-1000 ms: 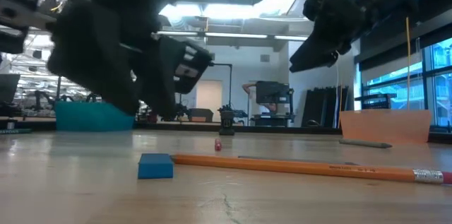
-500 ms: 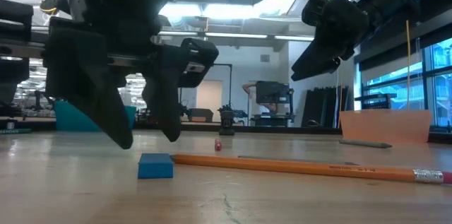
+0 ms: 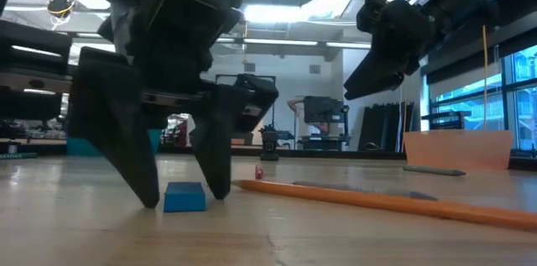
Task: Sort crayons/erasers/pens/pencils in bins
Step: Put the blue eraser into the orange bin
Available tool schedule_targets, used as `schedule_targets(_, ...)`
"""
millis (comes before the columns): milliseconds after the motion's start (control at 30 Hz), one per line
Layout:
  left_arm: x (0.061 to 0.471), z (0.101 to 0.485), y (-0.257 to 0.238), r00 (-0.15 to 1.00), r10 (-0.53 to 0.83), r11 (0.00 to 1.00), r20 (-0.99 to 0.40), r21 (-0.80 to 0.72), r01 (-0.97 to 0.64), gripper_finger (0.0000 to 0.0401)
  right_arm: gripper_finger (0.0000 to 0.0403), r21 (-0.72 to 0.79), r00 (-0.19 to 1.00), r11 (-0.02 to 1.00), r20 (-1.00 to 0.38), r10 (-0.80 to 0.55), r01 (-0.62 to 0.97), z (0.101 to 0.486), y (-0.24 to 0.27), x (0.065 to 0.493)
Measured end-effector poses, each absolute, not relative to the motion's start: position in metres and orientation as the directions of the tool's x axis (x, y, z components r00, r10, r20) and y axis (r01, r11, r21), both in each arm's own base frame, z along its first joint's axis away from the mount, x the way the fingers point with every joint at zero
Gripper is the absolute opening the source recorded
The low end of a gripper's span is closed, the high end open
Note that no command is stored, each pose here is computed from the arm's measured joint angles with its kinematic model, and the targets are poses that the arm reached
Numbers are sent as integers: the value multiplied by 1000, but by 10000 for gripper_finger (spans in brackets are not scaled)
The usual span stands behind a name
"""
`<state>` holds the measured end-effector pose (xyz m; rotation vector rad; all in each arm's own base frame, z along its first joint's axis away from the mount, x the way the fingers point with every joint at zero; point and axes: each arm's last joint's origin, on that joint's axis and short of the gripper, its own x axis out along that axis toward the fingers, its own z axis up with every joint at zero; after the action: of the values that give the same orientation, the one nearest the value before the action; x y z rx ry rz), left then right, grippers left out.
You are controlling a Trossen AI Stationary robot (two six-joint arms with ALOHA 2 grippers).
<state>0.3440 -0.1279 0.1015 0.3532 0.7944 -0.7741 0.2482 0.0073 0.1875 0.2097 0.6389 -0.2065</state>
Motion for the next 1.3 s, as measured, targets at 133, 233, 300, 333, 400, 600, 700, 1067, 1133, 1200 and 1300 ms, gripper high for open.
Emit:
schedule_targets(133,347,100,-125,399,-477,672,-783,-33,740,182,231,136,771,960,-627,-108,245,181,14,250)
schedule_targets(233,346,103,-122,382,-463,679,-800,-43,733,170,231,110,759,962,-639,-124,250,177,18,251)
schedule_targets(300,346,103,-122,372,-456,681,-808,-47,731,158,231,78,753,959,-638,-161,271,175,21,252)
schedule_targets(333,346,103,-122,371,-454,681,-810,-48,730,151,231,65,750,958,-638,-175,279,174,22,252)
schedule_targets(400,346,103,-122,371,-452,683,-811,-47,729,136,231,48,748,956,-634,-194,289,174,24,251)
schedule_targets(600,347,103,-119,390,-419,708,-820,-26,705,98,231,28,753,953,-619,-221,302,175,27,252)
schedule_targets(700,348,104,-118,396,-415,723,-819,-33,690,91,231,24,755,949,-612,-234,313,175,26,252)
schedule_targets(1067,357,140,-111,513,-237,791,-825,143,595,90,231,71,770,934,-590,-245,351,177,34,252)
schedule_targets(1133,355,156,-108,579,-131,809,-805,251,531,90,231,101,784,936,-580,-221,338,178,41,252)
schedule_targets(1200,353,167,-103,620,-12,810,-785,356,467,90,231,135,801,937,-566,-194,323,179,47,252)
schedule_targets(1300,352,183,-93,677,162,788,-718,507,350,90,231,210,848,931,-506,-157,297,185,55,255)
